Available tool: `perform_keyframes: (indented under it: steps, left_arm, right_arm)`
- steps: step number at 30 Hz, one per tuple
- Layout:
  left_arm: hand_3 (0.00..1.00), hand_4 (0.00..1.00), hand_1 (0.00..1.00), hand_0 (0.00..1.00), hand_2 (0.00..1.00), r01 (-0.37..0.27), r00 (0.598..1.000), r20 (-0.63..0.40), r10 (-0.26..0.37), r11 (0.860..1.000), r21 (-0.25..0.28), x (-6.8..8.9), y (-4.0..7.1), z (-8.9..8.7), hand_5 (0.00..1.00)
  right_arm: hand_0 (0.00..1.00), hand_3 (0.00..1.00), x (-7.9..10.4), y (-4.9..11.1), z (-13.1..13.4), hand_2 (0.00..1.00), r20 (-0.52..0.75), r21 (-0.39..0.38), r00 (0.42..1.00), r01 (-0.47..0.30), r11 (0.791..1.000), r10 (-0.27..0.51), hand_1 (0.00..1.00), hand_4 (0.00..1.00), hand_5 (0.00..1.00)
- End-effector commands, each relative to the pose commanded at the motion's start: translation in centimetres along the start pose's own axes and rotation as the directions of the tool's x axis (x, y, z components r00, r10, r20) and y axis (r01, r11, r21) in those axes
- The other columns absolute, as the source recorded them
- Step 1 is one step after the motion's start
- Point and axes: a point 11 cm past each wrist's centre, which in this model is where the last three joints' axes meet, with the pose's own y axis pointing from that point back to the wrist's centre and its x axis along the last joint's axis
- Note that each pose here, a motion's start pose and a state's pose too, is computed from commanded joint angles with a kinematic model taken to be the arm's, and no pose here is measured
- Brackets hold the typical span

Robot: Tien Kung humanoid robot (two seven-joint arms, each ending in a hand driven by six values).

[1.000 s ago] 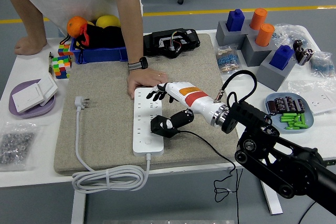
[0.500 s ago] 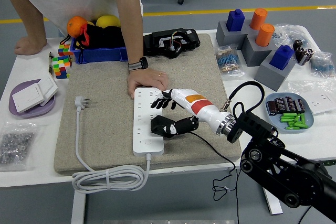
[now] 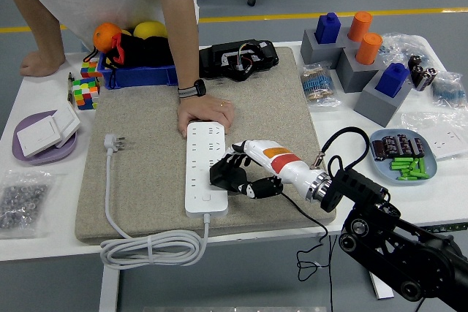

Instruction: Press the white button,pick up the black plug,place it near the board,insert it into the board

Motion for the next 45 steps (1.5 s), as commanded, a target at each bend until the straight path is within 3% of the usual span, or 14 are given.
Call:
perform_keyframes:
  steps: [7, 8, 14, 45]
  left_arm:
    - [0.791, 0.574, 0.788, 0.824, 0.744, -0.001, 1.000, -0.002, 0.001, 1.000, -0.002, 0.1, 0.0, 0.1, 0.479]
    - [0.791, 0.575, 0.788, 0.824, 0.743, -0.001, 1.000, -0.001, 0.001, 1.000, -0.002, 0.1, 0.0, 0.1, 0.478]
    - [0.791, 0.575, 0.788, 0.824, 0.743, -0.001, 1.000, -0.003, 0.001, 1.000, -0.002, 0.1, 0.0, 0.1, 0.479]
    - [0.791, 0.574, 0.787, 0.824, 0.743, -0.003, 1.000, 0.002, 0.003, 1.000, 0.005, 0.2, 0.0, -0.2, 0.482]
  right_arm:
    - [0.551, 0.595, -0.6, -0.1, -0.2, 0.587, 0.012, 0.003, 1.000, 0.012, 1.000, -0.012, 0.590, 0.779, 0.002]
    - [0.615, 0.597, -0.7, -0.1, -0.2, 0.606, 0.012, 0.004, 1.000, 0.014, 1.000, -0.014, 0.635, 0.772, 0.002]
    - [0.640, 0.598, -1.0, -0.2, -0.7, 0.613, 0.012, 0.020, 1.000, 0.023, 1.000, -0.023, 0.650, 0.771, 0.002]
    - [0.639, 0.590, -1.7, -1.1, -3.8, 0.607, -0.010, 0.118, 0.998, 0.068, 0.991, -0.067, 0.643, 0.775, 0.002]
